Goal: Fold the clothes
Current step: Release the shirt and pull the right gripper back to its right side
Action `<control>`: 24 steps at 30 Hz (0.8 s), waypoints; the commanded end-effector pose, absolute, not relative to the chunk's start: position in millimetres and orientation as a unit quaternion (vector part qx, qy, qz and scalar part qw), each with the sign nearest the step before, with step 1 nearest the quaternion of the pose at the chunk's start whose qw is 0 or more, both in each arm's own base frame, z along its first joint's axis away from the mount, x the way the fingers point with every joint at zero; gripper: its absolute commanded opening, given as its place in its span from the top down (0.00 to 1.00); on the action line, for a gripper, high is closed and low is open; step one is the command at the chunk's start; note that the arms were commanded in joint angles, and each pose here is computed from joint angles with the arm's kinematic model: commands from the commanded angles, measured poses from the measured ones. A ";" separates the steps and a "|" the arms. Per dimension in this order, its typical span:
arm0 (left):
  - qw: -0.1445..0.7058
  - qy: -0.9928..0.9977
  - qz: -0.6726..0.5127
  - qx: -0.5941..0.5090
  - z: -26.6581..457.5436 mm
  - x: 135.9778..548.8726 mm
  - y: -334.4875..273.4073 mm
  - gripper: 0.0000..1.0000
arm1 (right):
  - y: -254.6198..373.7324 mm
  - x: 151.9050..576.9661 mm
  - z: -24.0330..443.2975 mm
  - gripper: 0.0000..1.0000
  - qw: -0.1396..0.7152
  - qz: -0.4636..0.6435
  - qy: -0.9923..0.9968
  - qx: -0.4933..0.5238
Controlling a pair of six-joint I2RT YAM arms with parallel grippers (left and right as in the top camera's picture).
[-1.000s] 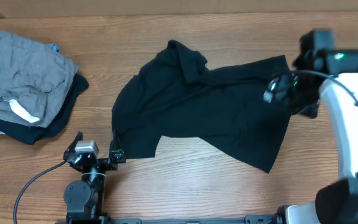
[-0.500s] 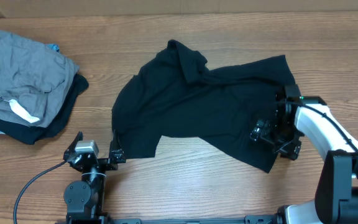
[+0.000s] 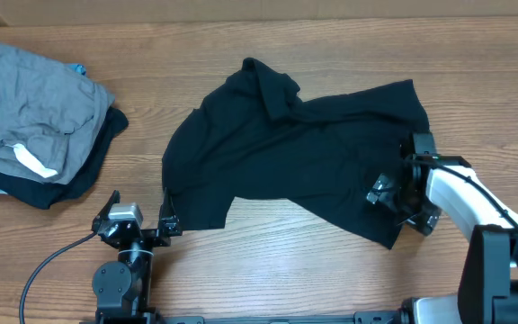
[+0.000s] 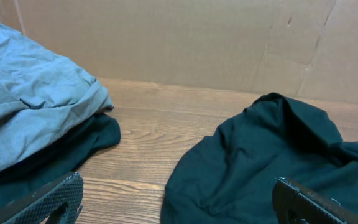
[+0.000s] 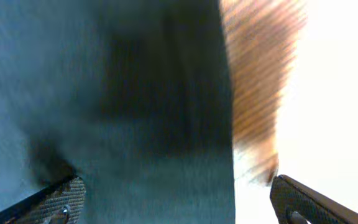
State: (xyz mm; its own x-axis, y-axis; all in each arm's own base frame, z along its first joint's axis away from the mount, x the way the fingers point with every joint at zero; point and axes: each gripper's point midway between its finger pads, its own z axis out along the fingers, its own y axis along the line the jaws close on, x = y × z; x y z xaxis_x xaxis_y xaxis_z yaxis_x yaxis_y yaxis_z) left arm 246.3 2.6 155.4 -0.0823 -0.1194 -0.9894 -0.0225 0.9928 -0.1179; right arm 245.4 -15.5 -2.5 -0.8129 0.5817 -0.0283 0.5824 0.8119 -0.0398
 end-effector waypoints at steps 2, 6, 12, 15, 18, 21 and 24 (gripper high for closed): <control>0.679 0.733 -0.033 -0.035 156.1 246.1 -0.2 0.00 | -65.1 226.7 -19.7 0.00 0.028 -0.132 0.928 0.348; 0.679 0.733 -0.033 -0.035 156.1 246.1 -0.2 0.00 | -86.9 216.6 -19.8 0.00 0.021 -0.142 0.907 0.396; 0.679 0.733 -0.033 -0.035 156.1 246.1 -0.2 0.00 | -128.5 214.4 -18.6 0.00 0.037 -0.125 0.864 0.486; 0.679 0.733 -0.033 -0.035 156.1 246.1 -0.2 0.00 | -127.5 225.2 -14.9 0.00 0.037 -0.077 0.879 0.469; 0.679 0.733 -0.033 -0.035 156.1 246.1 -0.2 0.00 | -133.9 239.5 3.5 0.00 0.044 -0.076 0.879 0.469; 0.679 0.733 -0.033 -0.035 156.1 246.1 -0.2 0.00 | -136.2 260.7 32.4 0.00 0.054 -0.059 0.880 0.468; 0.679 0.733 -0.033 -0.035 156.1 246.1 -0.2 0.00 | -118.1 288.8 53.8 0.00 0.070 0.000 0.899 0.433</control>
